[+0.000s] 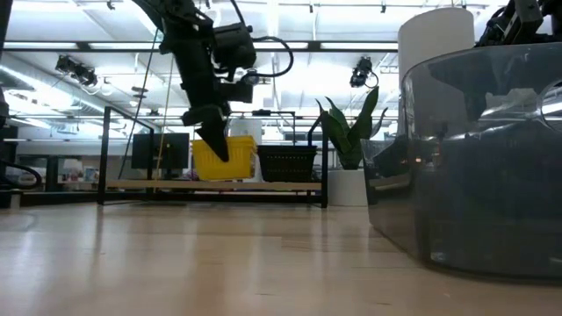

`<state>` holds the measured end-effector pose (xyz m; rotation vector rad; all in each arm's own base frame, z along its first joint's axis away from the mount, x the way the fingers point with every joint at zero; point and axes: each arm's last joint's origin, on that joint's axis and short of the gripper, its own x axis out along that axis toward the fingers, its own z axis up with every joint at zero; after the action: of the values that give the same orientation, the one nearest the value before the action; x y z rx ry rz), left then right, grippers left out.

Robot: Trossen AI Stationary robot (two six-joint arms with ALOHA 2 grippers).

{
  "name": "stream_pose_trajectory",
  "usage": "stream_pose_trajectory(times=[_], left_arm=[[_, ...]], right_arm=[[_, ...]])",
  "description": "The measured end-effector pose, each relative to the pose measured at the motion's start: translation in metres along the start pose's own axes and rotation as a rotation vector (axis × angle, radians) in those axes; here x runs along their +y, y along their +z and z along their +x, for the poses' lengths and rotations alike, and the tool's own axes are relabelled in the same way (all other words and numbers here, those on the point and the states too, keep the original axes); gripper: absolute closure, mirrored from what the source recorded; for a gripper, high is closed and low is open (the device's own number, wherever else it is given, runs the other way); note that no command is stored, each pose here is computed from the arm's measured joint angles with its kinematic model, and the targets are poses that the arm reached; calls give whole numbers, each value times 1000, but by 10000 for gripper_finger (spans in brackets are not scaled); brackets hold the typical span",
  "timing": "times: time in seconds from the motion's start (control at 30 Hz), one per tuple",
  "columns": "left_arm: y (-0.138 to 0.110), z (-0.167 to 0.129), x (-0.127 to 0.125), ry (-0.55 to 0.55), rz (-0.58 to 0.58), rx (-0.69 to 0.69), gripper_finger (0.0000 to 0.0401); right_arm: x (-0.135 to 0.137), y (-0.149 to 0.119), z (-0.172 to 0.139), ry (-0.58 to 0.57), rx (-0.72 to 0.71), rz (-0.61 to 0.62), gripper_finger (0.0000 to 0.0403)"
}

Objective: Stack baskets on shelf by color
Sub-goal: Put the stacked yellow bins on the shelf, then move the middle transparent black bin to the center of the table

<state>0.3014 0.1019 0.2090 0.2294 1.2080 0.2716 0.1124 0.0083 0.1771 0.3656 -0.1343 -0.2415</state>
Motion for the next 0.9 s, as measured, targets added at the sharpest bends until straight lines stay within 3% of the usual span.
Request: stream_pose_trajectory(times=[0.53,0.77,0.9], left_arm=[[9,-6,-8,191,-7,3,214],[15,-15,-14,155,-38,-3,203],[25,-24,-24,163,14,-39,215]], right_arm=[[0,0,0,0,0,0,384],[0,0,0,0,0,0,384],[0,0,0,0,0,0,384]])
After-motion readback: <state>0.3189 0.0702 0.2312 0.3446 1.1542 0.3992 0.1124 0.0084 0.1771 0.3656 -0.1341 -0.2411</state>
